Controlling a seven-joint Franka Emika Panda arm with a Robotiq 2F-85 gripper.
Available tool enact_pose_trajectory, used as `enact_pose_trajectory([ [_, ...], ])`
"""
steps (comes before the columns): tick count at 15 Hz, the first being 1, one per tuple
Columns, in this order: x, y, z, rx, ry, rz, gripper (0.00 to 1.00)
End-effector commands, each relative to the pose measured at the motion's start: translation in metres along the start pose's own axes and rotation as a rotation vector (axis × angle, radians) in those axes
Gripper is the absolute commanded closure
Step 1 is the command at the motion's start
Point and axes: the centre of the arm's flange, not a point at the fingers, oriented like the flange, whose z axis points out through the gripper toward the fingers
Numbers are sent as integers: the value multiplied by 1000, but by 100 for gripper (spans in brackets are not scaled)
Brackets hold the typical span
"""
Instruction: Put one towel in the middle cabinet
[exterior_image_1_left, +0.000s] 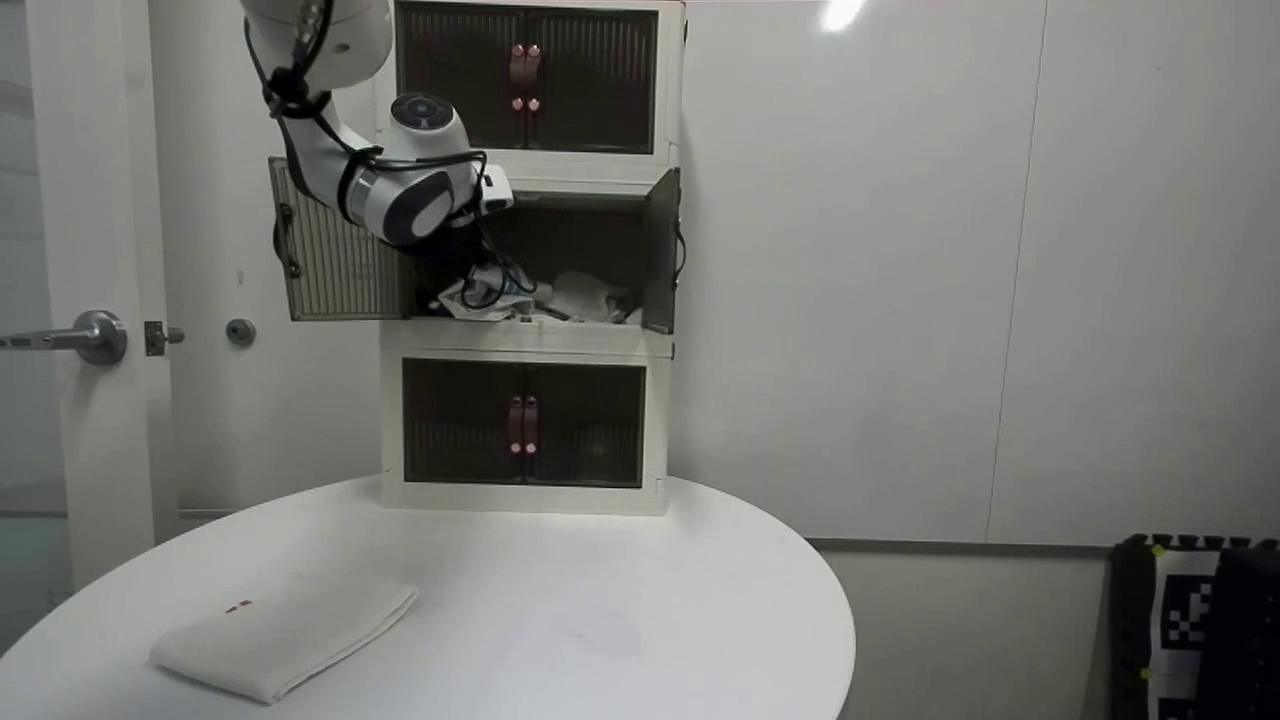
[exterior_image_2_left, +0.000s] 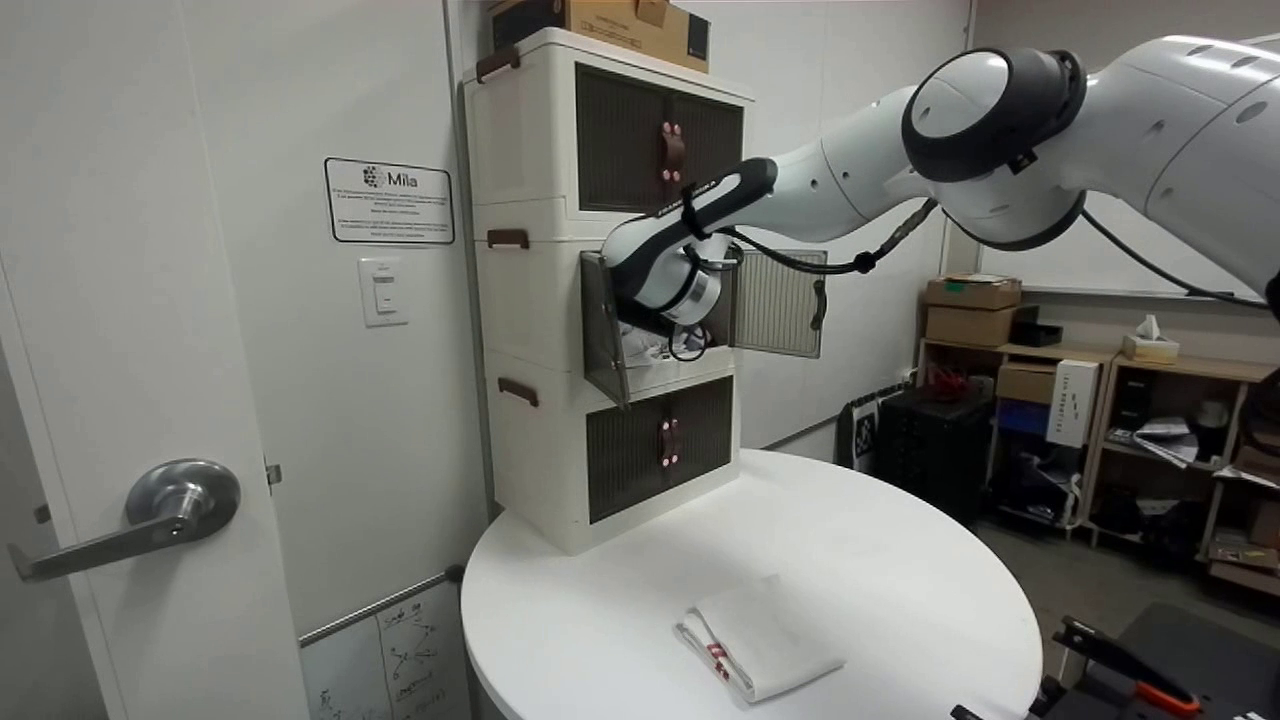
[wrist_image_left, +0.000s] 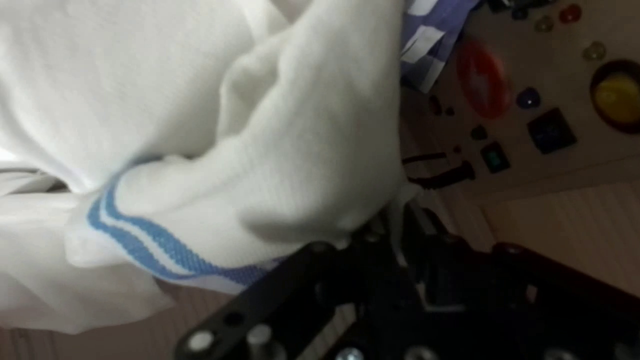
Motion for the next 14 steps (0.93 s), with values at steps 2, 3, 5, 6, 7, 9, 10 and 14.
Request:
enact_pose_trajectory([
  [2,1,3,-1,-3,0,2,70],
  [3,1,3,-1,-3,0,2,68],
  [5,1,3,-1,-3,0,2,68],
  [6,1,3,-1,-3,0,2,68],
  [7,1,3,-1,-3,0,2,68],
  [9,1,3,-1,-3,0,2,68],
  [10,1,3,-1,-3,0,2,68],
  [14,1,3,-1,-3,0,2,43],
])
